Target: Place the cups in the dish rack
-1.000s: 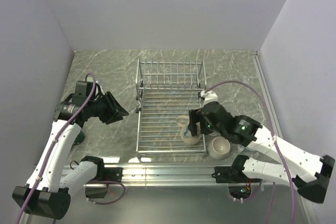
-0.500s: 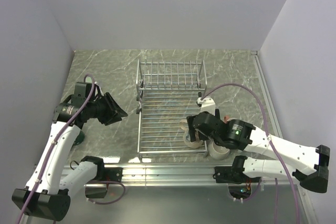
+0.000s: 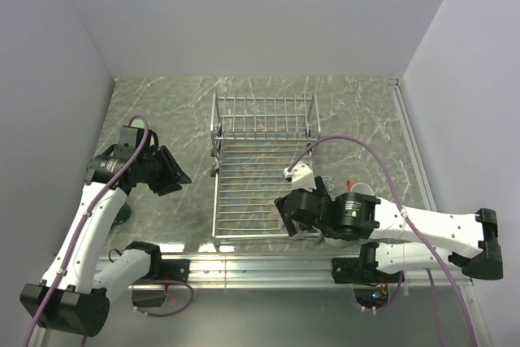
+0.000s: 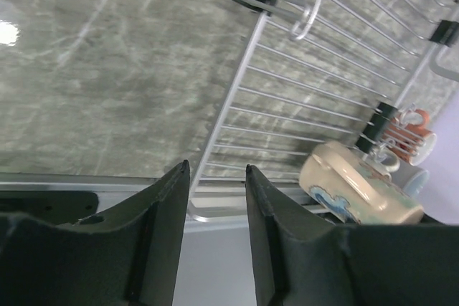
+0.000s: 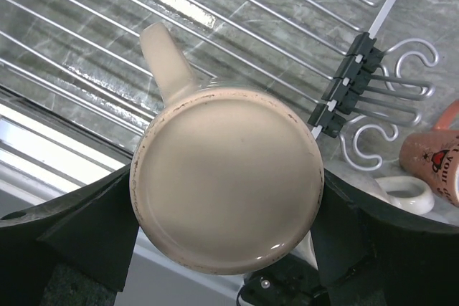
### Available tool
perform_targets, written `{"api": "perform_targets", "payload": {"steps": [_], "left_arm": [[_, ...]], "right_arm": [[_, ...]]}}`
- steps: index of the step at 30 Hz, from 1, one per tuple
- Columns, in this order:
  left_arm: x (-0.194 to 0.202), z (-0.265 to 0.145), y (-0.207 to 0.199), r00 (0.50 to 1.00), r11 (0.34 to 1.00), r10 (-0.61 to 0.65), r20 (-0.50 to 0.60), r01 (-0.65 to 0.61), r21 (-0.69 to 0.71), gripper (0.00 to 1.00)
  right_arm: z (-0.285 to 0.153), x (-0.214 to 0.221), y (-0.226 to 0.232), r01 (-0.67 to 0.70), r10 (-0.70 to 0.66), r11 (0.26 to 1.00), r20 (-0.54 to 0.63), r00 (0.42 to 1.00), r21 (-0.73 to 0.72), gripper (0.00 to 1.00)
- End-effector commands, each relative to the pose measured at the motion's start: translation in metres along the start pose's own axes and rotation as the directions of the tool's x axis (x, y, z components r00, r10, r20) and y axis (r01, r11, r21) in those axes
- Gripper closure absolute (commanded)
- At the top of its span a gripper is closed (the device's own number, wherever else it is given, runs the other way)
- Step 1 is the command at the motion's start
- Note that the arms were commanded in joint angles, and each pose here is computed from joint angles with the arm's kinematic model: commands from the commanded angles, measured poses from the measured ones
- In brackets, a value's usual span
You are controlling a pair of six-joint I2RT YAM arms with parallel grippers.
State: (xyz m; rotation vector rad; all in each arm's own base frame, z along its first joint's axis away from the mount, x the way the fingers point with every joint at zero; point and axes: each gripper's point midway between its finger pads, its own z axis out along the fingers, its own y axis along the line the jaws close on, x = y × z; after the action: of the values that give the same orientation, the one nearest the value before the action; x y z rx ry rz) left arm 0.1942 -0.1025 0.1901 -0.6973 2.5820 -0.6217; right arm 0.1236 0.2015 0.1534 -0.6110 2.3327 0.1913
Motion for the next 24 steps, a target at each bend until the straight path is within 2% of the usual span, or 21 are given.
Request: {"api": "perform_targets", "payload": {"steps": [1,3,7,12,16,19,21,22,24], "left_arm": [[-0.009,-0.01,0.007,0.998,0.998,0.024,0.056,-0.021,-0.058,0.57],[-0.012,-0.011,0.015,0.997,0.995,0.026,0.077,-0.018,-0.096,0.56],[-0.016,-0.014,0.026,0.994,0.988,0.031,0.103,-0.014,-0.155,0.53],[-0.017,-0.016,0.028,0.993,0.986,0.031,0.114,-0.011,-0.168,0.52],[-0.02,-0.017,0.026,0.992,0.985,0.029,0.122,-0.008,-0.17,0.52],[-0.02,-0.016,0.026,0.992,0.985,0.03,0.119,-0.009,-0.171,0.52],[-0.02,-0.017,0.025,0.992,0.986,0.029,0.119,-0.008,-0.169,0.52],[-0.021,-0.017,0.025,0.992,0.985,0.028,0.123,-0.007,-0.17,0.51],[-0.022,-0.019,0.028,0.992,0.982,0.026,0.123,-0.003,-0.187,0.51]], "right_arm": [[-0.013,-0.008,0.001,0.014,-0.014,1.0,0.003,1.0,0.027,0.75],[-0.014,-0.004,-0.003,0.019,-0.018,0.998,-0.005,1.0,0.064,0.7],[-0.017,0.009,-0.021,0.019,-0.012,0.988,-0.049,0.999,0.154,0.69],[-0.02,0.012,-0.026,-0.06,0.07,0.981,-0.044,0.997,0.184,0.61],[-0.021,0.021,-0.03,-0.075,0.092,0.975,-0.07,0.993,0.211,0.56],[-0.02,0.021,-0.03,-0.055,0.072,0.975,-0.073,0.995,0.215,0.37],[-0.022,0.018,-0.028,-0.054,0.069,0.976,-0.068,0.995,0.212,0.29],[-0.022,0.016,-0.028,-0.057,0.071,0.977,-0.063,0.996,0.206,0.16],[-0.024,0.014,-0.026,-0.061,0.074,0.979,-0.057,0.996,0.197,0.09]]}}
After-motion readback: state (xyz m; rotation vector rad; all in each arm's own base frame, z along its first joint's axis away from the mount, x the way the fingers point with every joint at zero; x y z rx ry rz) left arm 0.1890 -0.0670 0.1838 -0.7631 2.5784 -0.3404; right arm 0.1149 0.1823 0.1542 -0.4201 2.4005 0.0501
